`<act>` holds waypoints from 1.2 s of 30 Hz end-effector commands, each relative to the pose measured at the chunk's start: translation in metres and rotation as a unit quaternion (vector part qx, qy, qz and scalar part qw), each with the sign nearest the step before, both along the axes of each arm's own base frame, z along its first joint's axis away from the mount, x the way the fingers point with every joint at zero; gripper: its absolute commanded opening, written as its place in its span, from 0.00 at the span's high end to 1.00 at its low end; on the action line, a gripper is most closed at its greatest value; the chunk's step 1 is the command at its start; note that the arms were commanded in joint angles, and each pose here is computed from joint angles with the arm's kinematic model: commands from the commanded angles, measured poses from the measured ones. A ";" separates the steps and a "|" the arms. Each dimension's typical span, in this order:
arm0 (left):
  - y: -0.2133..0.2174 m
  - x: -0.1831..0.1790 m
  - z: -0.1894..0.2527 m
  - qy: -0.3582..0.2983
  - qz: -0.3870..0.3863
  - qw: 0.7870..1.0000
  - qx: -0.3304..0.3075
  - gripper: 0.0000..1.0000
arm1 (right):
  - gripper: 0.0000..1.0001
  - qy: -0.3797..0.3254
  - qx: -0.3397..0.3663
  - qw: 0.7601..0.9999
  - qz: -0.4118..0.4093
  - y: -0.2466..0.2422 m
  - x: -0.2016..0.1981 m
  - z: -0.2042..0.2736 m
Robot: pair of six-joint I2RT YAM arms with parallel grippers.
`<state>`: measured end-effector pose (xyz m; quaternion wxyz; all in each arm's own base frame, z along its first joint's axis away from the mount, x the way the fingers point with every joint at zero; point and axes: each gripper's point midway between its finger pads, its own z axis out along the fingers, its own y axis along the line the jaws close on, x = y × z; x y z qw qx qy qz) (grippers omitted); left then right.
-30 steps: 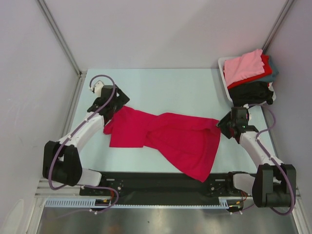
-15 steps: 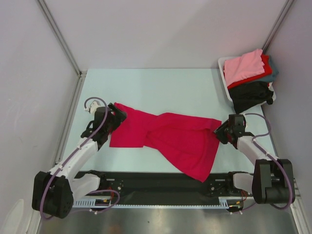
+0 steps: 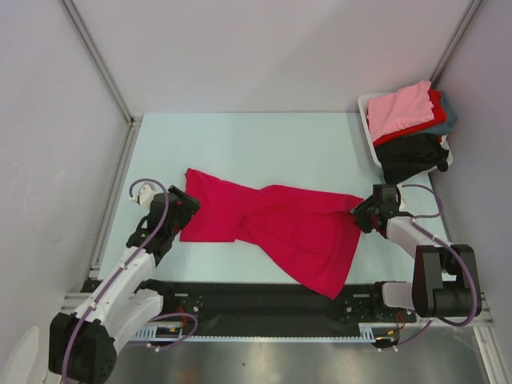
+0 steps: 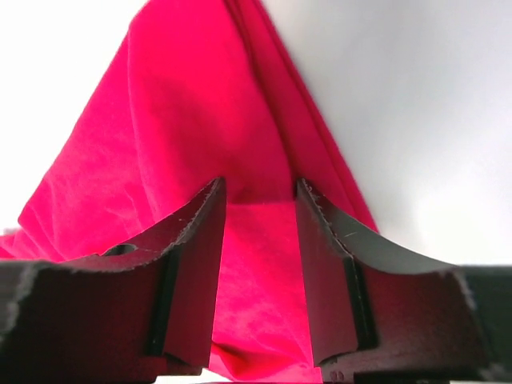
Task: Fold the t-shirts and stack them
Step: Flatten the tshirt out
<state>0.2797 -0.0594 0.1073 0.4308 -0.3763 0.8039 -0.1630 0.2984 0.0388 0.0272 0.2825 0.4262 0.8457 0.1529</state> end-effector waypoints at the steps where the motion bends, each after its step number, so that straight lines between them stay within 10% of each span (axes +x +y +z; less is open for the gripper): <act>1: 0.017 -0.007 -0.004 0.001 0.039 0.999 0.014 0.14 | 0.56 -0.037 -0.030 0.998 -0.037 -0.017 0.015 0.019; 8: 0.020 -0.011 -0.008 0.000 0.048 0.999 0.012 0.14 | 0.82 -0.046 -0.042 0.997 -0.039 -0.020 0.018 0.023; 24: 0.039 -0.025 -0.011 0.044 0.083 0.995 0.031 0.12 | 0.56 -0.037 -0.017 0.998 -0.040 -0.013 0.000 0.005; 36: 0.050 -0.029 -0.014 0.052 0.090 0.994 0.044 0.12 | 0.73 -0.036 0.010 0.999 -0.031 -0.003 0.014 0.000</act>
